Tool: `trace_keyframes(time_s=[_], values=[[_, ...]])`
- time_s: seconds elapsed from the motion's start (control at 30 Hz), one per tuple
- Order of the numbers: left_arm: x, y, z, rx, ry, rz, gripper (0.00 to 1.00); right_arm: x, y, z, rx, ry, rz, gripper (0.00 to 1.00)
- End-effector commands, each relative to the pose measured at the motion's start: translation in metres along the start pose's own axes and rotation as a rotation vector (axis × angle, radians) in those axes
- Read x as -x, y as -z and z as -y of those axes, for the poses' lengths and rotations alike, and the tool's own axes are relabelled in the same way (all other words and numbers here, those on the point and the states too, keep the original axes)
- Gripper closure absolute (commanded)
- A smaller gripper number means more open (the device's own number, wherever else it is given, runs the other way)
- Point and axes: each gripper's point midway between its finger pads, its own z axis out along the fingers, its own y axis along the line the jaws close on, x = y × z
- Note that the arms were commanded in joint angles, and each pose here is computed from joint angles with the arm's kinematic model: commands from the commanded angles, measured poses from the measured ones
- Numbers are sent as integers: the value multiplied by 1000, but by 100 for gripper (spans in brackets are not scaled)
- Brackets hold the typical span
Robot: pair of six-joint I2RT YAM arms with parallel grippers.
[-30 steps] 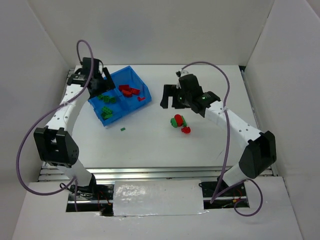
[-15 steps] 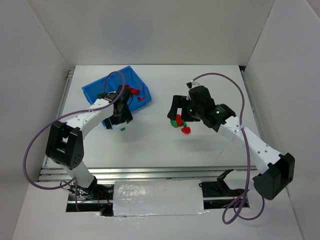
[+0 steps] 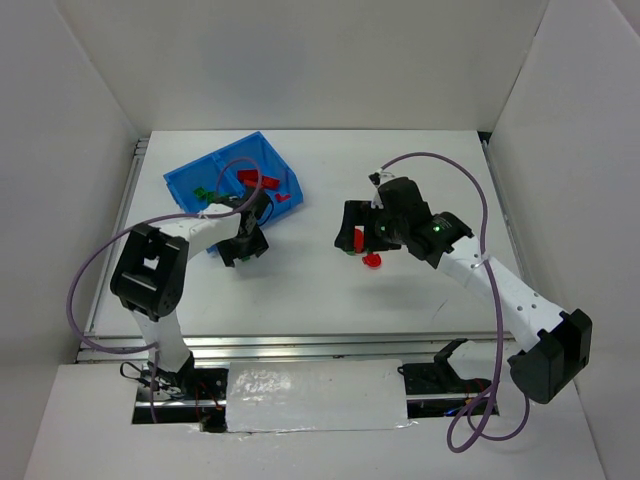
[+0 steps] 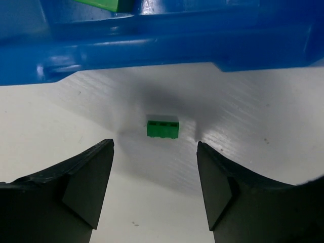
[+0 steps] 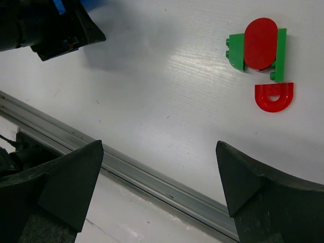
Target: Sort the legos into containers by color
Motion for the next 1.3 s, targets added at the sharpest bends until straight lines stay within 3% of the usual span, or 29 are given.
trace_keyframes(time_s=[0.0, 0.2, 0.3, 0.33, 0.5, 0.6, 0.97, 1.23, 1.27], values=[[7, -8, 7, 7, 32, 26, 22, 6, 13, -11, 42, 35, 25, 1], [4, -20, 5, 9, 41, 17, 28, 7, 14, -9, 36, 56, 24, 0], [3, -25, 5, 0, 49, 4, 46, 7, 13, -10, 36, 62, 20, 0], [1, -26, 5, -5, 51, 0, 63, 7, 12, -10, 38, 62, 19, 0], [-10, -28, 1, -19, 63, -25, 75, 11, 13, -15, 51, 60, 24, 0], [-9, -19, -1, -30, 61, -24, 99, 14, 13, -16, 54, 60, 30, 0], [90, 108, -18, -111, 137, 271, 100, 16, 7, -20, 71, 49, 22, 0], [161, 80, -37, -58, 219, 282, 87, 25, 9, -23, 68, 54, 44, 1], [171, 82, -34, -66, 224, 298, 75, 26, 10, -24, 70, 57, 49, 0]])
